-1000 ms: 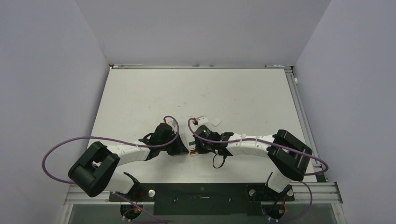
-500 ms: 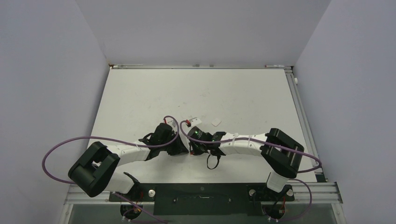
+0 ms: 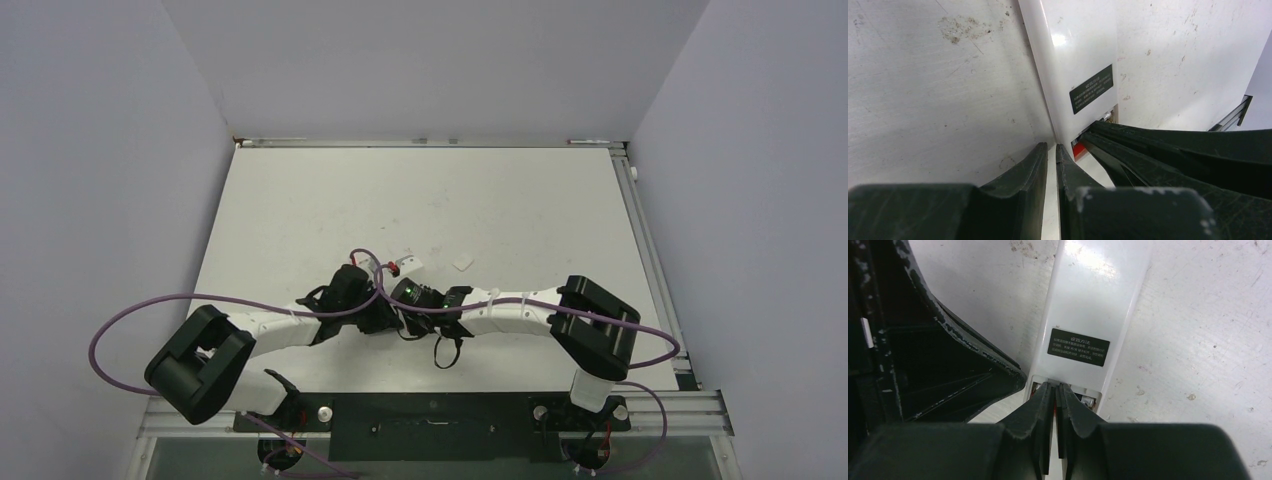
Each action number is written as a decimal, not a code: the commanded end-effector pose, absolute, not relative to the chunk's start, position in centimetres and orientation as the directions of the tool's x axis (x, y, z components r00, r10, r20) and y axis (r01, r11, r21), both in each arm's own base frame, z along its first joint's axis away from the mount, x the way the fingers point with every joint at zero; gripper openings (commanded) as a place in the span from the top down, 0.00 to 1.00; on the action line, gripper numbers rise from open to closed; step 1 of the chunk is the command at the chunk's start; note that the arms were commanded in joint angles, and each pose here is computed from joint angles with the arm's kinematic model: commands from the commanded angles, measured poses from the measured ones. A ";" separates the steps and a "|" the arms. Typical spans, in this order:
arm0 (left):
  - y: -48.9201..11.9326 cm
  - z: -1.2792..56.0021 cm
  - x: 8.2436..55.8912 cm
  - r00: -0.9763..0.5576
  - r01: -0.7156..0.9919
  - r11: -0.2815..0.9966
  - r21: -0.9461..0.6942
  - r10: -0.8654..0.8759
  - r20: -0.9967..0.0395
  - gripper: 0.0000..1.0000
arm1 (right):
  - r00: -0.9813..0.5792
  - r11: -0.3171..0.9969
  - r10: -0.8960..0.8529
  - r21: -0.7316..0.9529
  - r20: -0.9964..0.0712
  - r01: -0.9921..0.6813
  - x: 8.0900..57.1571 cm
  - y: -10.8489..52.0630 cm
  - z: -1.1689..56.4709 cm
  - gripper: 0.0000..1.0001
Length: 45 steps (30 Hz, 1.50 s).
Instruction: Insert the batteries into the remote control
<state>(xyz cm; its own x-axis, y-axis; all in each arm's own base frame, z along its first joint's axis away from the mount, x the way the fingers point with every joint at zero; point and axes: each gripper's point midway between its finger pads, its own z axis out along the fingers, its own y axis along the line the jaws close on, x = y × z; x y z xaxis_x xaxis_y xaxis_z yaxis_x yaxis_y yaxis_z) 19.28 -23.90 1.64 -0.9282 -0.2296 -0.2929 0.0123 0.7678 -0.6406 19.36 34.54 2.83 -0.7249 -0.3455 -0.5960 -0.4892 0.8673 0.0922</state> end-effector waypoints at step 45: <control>-20.6 12.3 20.6 -0.828 0.112 0.777 -0.619 -0.272 -0.491 0.49 | -0.601 0.867 -0.372 -0.033 -0.708 -0.498 31.3 22.3 12.2 0.36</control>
